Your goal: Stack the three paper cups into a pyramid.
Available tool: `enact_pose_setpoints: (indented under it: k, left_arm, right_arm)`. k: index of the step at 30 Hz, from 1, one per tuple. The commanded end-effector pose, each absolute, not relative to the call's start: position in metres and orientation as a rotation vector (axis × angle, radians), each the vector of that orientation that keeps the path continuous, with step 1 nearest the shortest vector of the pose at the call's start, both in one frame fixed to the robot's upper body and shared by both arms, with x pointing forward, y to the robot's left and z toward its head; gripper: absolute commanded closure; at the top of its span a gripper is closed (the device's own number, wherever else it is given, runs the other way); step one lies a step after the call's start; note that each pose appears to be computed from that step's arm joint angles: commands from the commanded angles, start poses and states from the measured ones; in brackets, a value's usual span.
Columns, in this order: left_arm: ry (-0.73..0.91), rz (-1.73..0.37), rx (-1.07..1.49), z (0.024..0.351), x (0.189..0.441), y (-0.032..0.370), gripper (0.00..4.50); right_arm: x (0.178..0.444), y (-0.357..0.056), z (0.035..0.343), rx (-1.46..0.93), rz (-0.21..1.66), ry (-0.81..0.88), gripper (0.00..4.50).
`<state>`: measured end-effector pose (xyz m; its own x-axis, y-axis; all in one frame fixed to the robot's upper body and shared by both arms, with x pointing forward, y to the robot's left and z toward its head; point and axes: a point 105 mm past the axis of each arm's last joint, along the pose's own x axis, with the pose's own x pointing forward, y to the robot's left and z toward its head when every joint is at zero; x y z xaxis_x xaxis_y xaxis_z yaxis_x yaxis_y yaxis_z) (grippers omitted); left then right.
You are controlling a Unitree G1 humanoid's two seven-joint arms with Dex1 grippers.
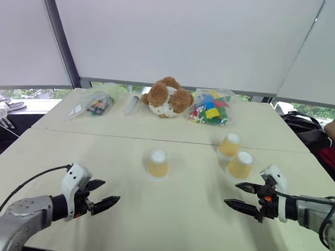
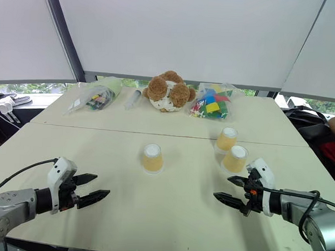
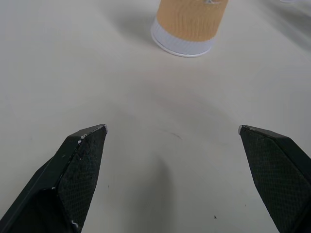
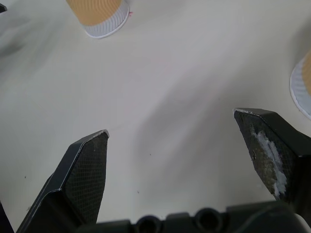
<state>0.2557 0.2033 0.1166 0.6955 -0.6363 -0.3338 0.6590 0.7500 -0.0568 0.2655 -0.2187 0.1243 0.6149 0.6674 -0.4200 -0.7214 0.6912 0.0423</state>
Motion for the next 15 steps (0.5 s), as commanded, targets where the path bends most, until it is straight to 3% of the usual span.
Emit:
enact_pose_setpoints:
  k: [1,11,15]
  left_arm:
    - [0.293,-0.715,0.091,0.130,0.259,0.205,0.02]
    - [0.299,-0.716,0.139,0.130,0.263,0.205,0.02]
    - [0.289,-0.747,0.169,0.142,0.271,0.206,0.02]
  right_arm:
    - [0.269,-0.218,0.132,-0.151,0.803,0.387,0.00]
    - [0.272,-0.221,0.134,-0.150,0.764,0.363,0.00]
    - [0.281,-0.229,0.137,-0.119,0.649,0.284,0.00]
